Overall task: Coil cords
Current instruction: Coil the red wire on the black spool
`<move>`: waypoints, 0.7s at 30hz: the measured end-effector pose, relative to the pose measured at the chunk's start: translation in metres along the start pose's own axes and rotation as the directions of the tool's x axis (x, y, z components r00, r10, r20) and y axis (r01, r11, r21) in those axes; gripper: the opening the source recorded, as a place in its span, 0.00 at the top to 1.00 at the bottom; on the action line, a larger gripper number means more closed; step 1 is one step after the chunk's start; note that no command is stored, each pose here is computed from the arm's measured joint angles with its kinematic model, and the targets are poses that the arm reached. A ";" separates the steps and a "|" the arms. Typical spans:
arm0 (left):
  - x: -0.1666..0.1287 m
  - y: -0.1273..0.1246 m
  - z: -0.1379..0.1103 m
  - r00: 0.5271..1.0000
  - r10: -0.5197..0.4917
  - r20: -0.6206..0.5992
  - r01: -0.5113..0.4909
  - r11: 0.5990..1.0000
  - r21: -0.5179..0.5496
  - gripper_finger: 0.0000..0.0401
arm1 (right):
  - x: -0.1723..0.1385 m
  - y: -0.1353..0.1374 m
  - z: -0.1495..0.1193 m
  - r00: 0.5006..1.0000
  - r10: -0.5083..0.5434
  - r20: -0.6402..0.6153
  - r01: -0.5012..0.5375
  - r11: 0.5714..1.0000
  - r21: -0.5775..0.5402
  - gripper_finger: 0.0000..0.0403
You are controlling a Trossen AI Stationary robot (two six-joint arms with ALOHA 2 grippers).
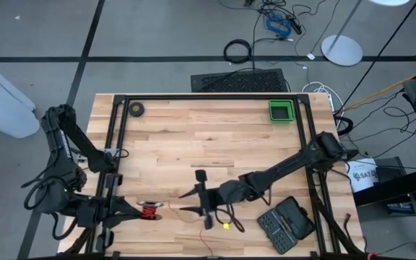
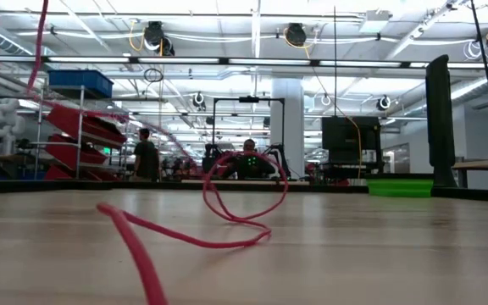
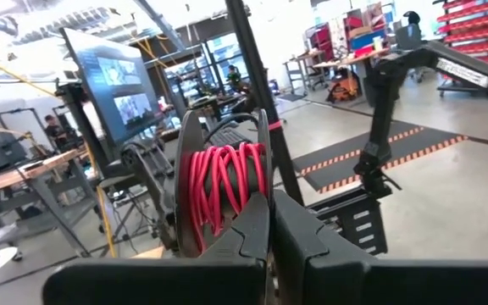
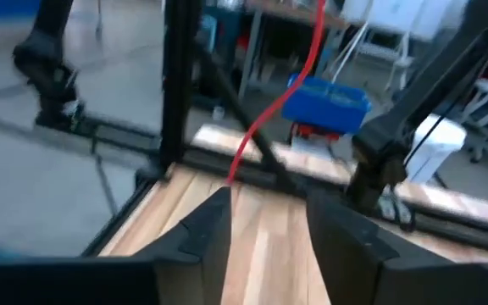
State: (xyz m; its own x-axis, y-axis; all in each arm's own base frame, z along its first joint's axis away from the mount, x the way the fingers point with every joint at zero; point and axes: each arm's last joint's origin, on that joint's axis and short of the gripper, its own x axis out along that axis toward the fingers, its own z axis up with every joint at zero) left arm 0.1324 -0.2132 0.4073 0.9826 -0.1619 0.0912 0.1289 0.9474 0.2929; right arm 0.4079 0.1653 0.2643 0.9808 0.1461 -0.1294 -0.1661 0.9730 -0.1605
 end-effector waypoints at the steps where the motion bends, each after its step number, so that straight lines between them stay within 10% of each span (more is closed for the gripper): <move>1: 0.001 0.001 0.000 1.000 0.006 -0.001 -0.006 1.000 0.000 0.98 | 0.004 -0.003 -0.003 1.000 -0.011 0.027 0.011 1.000 0.005 0.63; 21: 0.010 0.002 -0.006 0.999 0.034 -0.025 -0.034 0.999 0.001 0.98 | 0.030 -0.023 -0.035 0.994 0.097 0.060 -0.103 0.987 0.125 0.59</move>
State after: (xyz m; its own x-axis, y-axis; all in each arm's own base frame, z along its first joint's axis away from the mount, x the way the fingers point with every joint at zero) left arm 0.1436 -0.2116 0.4030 0.9895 -0.1224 0.0774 0.0950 0.9520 0.2908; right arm 0.4370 0.1414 0.2299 0.9645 0.2498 -0.0858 -0.2525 0.9673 -0.0223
